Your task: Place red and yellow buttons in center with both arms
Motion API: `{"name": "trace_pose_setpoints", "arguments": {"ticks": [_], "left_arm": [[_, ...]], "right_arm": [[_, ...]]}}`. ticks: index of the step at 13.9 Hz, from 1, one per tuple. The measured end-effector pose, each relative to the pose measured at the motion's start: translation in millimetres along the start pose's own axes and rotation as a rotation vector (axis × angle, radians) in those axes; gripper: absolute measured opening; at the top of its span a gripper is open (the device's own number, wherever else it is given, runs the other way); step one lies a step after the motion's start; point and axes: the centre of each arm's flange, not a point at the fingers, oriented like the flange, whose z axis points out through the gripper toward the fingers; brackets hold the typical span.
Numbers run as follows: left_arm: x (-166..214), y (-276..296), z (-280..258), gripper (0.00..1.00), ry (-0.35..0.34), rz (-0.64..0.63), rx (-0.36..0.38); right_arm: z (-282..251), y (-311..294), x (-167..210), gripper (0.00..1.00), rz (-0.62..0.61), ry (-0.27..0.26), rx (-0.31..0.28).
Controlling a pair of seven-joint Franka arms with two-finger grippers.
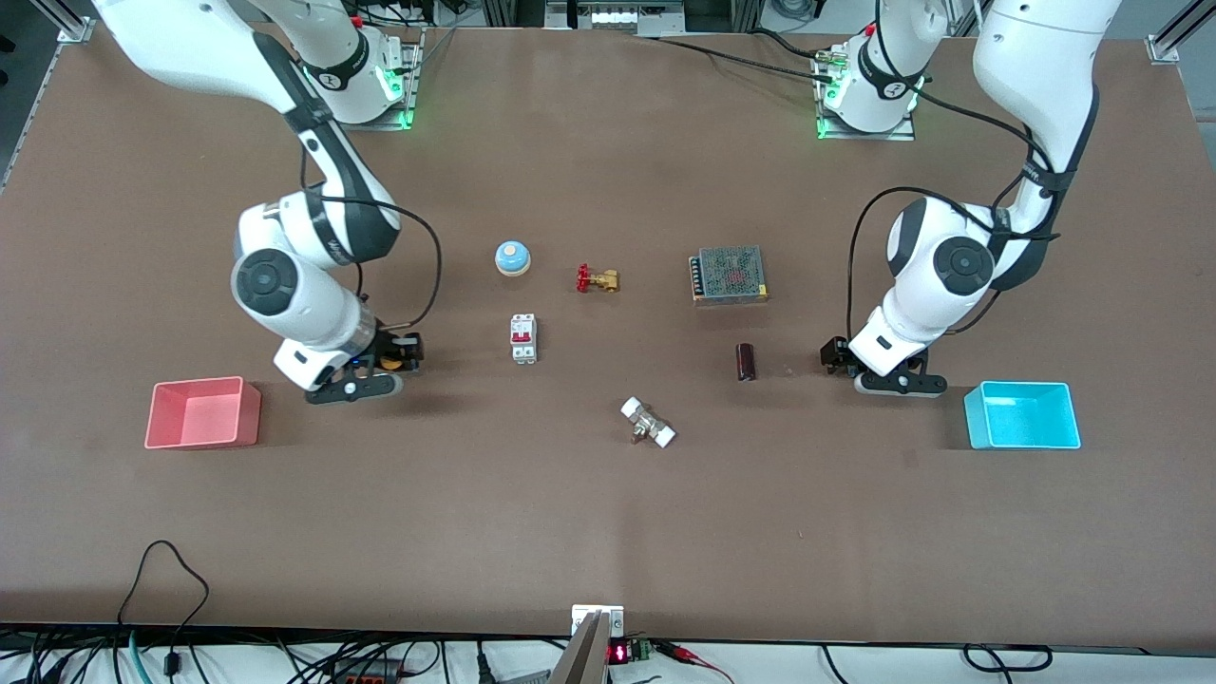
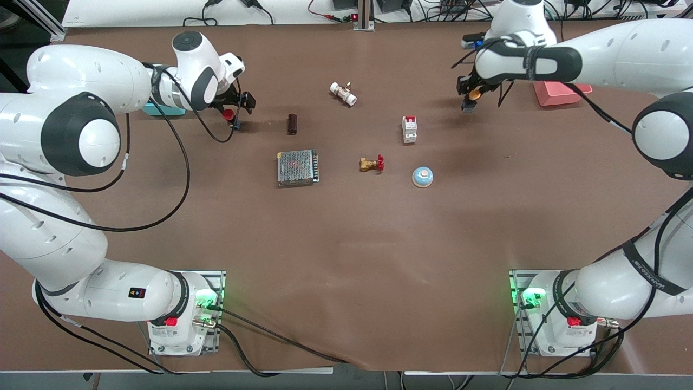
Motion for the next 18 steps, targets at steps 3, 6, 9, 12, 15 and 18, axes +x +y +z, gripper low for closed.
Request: {"name": "trace_pose_setpoints", "arguments": {"ticks": [3,6,9,12,15,18], "left_arm": [[15,-6,-32,1.0,0.051,-0.012,0.0],[36,-12,-82,1.0,-0.057,-0.01,0.034],[63,-23,-143,1.0,-0.141,0.032,0.054],[74,-39,-203,1.0,-0.242,0.09,0.059],[80,-41,-288,1.0,-0.268,0.153,0.053],[82,-42,-303,1.0,-0.252,0.182,0.02]], "right_arm": [[22,-6,-6,0.37,-0.012,-0.009,0.004],[30,-9,-7,0.37,-0.017,-0.019,0.004],[31,-9,-7,0.41,-0.017,-0.02,0.004],[31,-9,-7,0.69,-0.017,-0.02,0.004],[17,-6,0,0.95,-0.01,0.016,0.007],[-49,31,13,1.0,0.053,0.081,-0.006]]}}
